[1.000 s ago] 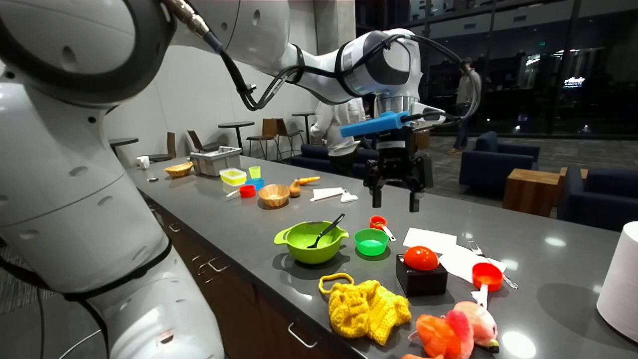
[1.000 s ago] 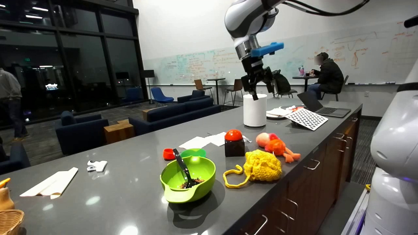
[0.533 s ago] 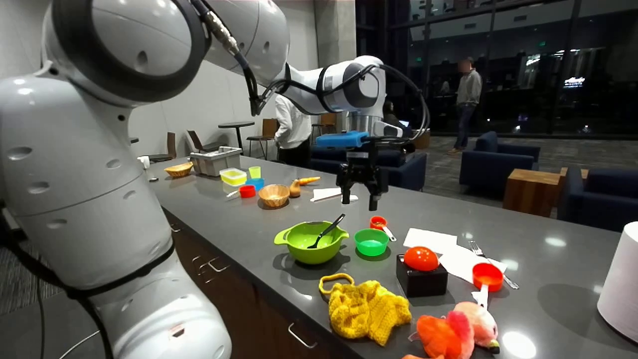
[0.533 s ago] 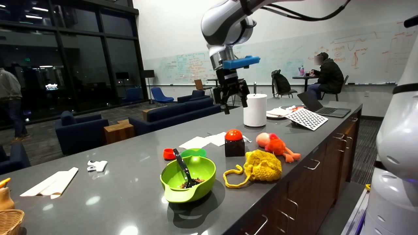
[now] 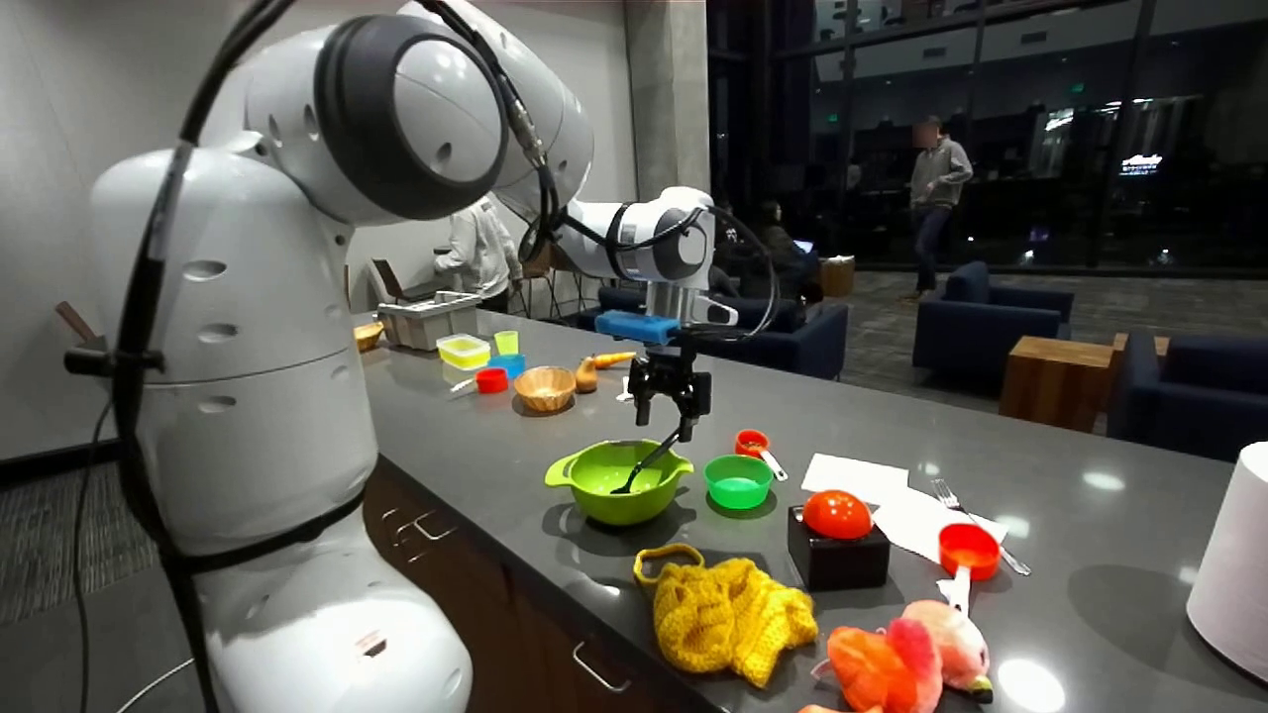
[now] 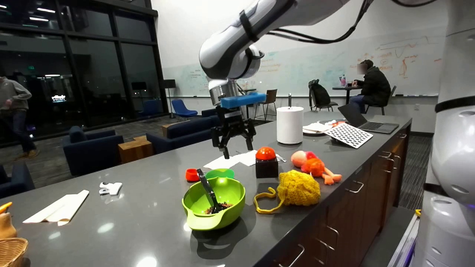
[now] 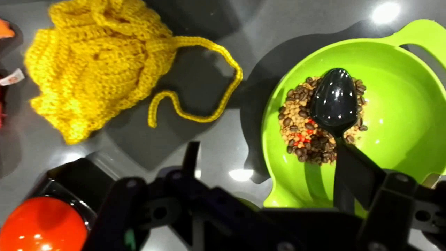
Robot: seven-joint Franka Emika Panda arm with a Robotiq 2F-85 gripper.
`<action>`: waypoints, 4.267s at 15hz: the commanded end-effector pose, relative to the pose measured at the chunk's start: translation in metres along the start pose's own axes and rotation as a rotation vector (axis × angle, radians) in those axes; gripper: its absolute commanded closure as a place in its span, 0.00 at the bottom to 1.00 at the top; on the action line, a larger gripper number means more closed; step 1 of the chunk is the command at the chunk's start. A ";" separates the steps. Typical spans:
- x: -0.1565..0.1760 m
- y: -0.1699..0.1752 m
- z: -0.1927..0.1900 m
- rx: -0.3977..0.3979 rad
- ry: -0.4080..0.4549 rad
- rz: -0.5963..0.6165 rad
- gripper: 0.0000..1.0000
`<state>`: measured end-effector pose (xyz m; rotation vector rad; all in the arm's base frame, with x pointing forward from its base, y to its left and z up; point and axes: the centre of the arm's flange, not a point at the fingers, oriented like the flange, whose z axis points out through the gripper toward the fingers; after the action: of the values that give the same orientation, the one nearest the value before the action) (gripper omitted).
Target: Put the spoon inside the green bowl
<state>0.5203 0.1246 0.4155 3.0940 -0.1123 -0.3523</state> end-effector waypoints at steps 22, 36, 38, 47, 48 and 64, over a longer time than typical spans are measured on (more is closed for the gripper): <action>0.123 -0.092 0.029 0.020 0.080 -0.179 0.00; 0.134 -0.076 0.049 0.029 0.072 -0.172 0.59; 0.133 -0.078 0.047 0.027 0.065 -0.173 0.76; 0.127 -0.087 0.047 0.001 0.037 -0.180 0.99; 0.127 -0.088 0.046 -0.001 0.036 -0.182 0.99; 0.115 -0.047 -0.080 -0.062 0.238 -0.136 0.99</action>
<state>0.6602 0.1889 0.4317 3.0639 0.1778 -0.0811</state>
